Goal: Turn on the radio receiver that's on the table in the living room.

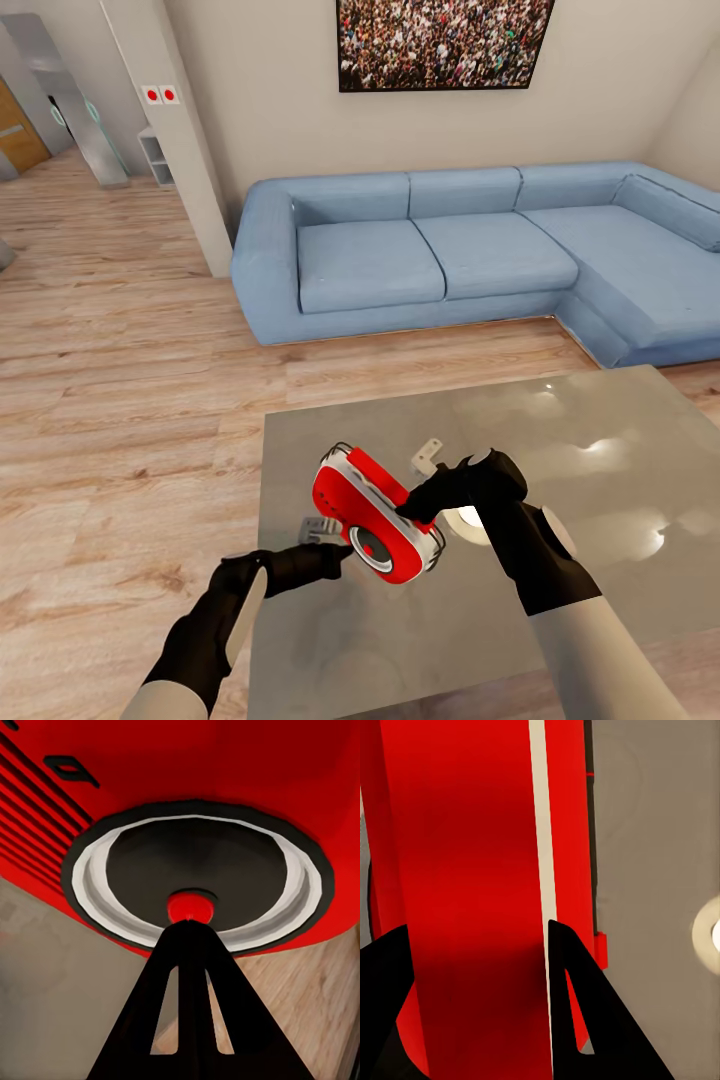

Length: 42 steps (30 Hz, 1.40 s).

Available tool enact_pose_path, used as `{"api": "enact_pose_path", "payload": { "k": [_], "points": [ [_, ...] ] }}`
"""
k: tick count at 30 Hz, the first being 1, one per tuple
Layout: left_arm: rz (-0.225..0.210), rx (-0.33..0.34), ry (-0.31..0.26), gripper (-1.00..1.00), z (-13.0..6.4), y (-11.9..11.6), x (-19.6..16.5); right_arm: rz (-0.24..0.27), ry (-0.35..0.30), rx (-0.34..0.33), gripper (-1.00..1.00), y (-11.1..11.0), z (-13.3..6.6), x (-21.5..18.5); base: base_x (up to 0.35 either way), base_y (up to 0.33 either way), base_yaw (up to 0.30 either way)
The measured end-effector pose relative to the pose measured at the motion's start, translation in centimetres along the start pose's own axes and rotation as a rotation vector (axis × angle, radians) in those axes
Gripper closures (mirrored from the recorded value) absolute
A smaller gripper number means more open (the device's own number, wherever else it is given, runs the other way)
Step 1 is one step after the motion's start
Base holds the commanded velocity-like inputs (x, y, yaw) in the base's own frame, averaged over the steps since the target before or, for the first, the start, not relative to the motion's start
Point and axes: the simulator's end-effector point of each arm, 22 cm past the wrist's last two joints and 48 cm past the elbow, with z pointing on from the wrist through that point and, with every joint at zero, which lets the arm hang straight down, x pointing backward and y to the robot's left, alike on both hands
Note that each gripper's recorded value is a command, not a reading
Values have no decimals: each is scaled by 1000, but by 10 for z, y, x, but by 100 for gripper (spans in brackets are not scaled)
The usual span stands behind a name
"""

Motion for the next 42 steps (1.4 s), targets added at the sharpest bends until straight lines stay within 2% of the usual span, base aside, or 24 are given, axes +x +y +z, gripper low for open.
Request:
{"api": "enact_pose_path", "payload": {
  "k": [18,21,24,31,42],
  "points": [
    [-7,9,-4,100,10,1,-1,-1,2,-2,100,2,1,1,0,0,0],
    [-20,13,11,100,15,0,8,0,2,-3,100,2,1,1,0,0,0],
    [-14,13,-1,100,17,1,11,0,2,-2,100,2,1,1,0,0,0],
    [-17,-32,-4,100,26,12,15,0,2,-3,100,2,1,1,0,0,0],
    [-20,-43,0,100,29,14,15,0,1,-3,100,2,1,1,0,0,0]
  ]
}}
